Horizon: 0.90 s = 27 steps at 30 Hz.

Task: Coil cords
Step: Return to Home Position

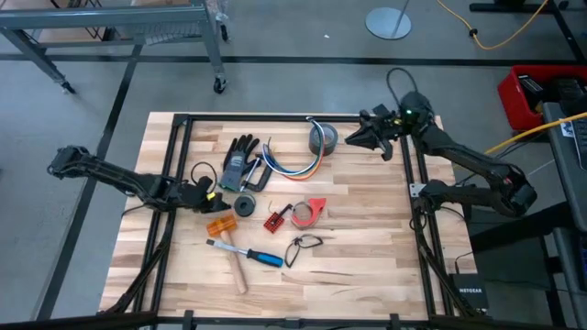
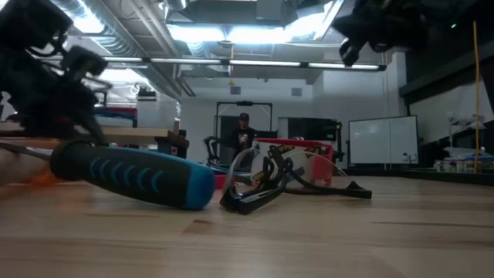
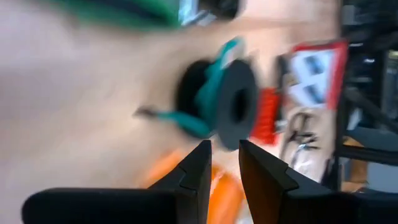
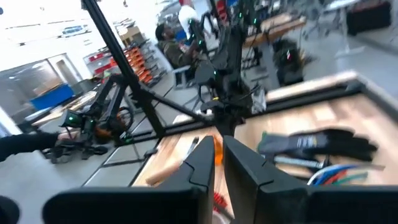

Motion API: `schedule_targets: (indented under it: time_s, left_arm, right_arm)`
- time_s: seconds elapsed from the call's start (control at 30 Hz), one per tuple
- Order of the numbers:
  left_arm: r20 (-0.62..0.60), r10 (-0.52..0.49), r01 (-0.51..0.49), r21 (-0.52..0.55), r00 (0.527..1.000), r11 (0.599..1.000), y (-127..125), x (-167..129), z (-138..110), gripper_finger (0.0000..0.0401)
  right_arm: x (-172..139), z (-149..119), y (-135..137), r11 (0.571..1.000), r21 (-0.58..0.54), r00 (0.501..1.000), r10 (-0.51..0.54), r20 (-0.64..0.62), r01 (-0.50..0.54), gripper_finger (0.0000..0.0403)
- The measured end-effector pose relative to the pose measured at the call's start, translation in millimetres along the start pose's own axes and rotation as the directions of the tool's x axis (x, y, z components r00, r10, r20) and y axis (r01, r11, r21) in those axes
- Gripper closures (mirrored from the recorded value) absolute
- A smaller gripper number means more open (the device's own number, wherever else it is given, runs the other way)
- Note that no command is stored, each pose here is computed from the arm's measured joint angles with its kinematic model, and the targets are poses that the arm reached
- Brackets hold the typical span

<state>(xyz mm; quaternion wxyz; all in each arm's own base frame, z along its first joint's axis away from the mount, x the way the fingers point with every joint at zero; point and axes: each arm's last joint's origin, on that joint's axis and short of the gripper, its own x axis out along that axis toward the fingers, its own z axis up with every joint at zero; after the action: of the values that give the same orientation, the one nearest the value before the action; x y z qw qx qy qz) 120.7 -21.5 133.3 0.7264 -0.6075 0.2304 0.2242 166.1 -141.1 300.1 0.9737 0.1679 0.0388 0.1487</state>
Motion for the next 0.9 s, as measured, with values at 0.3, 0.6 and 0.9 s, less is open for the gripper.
schedule_targets:
  time_s: [0.3, 0.6, 0.9]
  left_arm:
    - [0.153, -0.258, 0.206, 0.291, 0.954, 0.934, -12.8, -27.5, 10.6, 0.0329]
    - [0.312, -0.362, 0.054, 0.687, 0.878, 0.725, -14.1, -45.3, 18.8, 0.0329]
    - [0.327, -0.465, -0.059, 0.863, 0.823, 0.501, -19.1, -54.5, 21.0, 0.0329]
  right_arm:
    - [-24.8, 16.6, 55.3, 0.988, -0.1, 0.988, -0.104, 0.113, 0.116, 0.0366]
    - [-46.4, 5.6, 92.2, 0.949, -0.112, 0.95, -0.278, 0.142, 0.295, 0.0366]
    - [-58.3, -1.4, 116.4, 0.946, -0.132, 0.948, -0.275, 0.158, 0.296, 0.0366]
